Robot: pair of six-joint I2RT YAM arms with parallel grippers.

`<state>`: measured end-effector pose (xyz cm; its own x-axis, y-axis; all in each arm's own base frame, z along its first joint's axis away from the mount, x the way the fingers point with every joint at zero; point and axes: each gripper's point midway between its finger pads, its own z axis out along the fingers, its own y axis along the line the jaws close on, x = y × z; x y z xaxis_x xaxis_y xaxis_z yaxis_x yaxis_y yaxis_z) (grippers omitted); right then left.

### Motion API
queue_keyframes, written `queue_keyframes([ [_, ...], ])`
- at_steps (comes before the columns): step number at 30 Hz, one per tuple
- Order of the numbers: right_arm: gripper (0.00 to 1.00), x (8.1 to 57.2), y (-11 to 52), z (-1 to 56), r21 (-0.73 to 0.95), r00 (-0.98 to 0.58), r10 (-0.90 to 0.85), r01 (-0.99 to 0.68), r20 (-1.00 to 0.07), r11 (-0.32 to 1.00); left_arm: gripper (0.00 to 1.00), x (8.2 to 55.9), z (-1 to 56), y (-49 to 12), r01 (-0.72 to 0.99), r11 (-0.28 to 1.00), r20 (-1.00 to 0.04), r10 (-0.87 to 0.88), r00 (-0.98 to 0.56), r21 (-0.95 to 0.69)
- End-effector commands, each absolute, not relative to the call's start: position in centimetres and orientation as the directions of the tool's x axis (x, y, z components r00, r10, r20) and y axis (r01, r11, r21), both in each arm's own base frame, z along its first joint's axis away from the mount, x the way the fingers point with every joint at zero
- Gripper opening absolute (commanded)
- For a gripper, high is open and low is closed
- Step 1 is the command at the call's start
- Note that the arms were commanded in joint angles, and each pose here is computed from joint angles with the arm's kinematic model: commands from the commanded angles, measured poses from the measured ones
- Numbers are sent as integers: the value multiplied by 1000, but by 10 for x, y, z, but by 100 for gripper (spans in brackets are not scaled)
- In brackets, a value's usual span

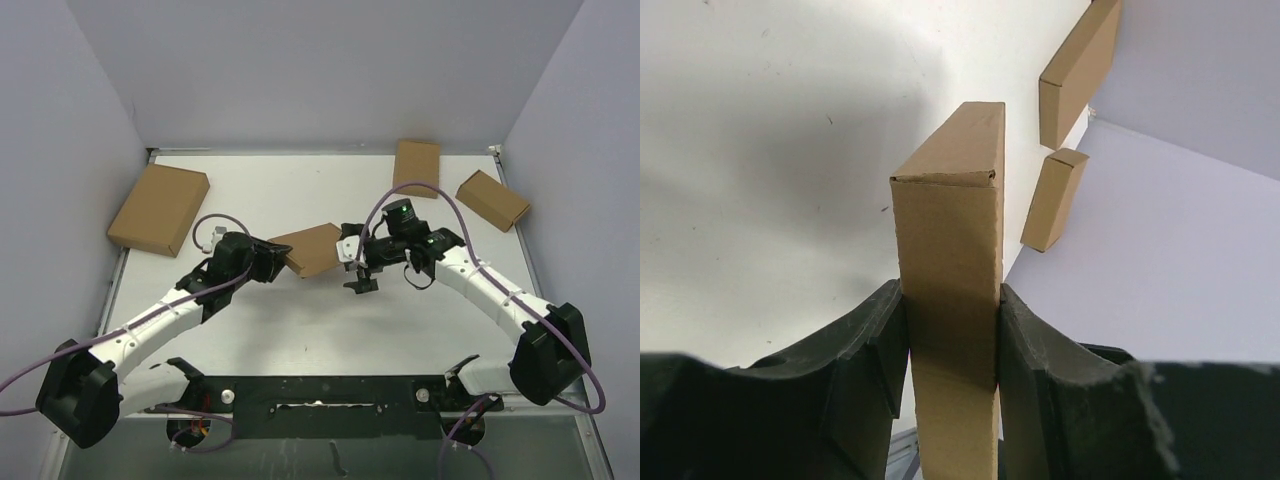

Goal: Fold the paper box

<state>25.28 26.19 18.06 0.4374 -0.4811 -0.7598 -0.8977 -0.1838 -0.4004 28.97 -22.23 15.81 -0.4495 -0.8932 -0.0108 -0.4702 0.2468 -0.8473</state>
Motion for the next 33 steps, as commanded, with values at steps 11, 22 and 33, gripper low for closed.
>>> queue_keyframes([
  [11,92,298,282,158,-642,554,-606,-761,-571,-92,28,300,180,-231,-515,147,95,-905,-414,-844],
  [22,70,297,287,149,-679,574,-613,-729,-543,-81,29,301,173,-228,-544,123,119,-914,-387,-830],
  [33,44,300,290,146,-705,577,-622,-707,-529,-57,32,302,170,-228,-549,103,138,-915,-379,-829],
])
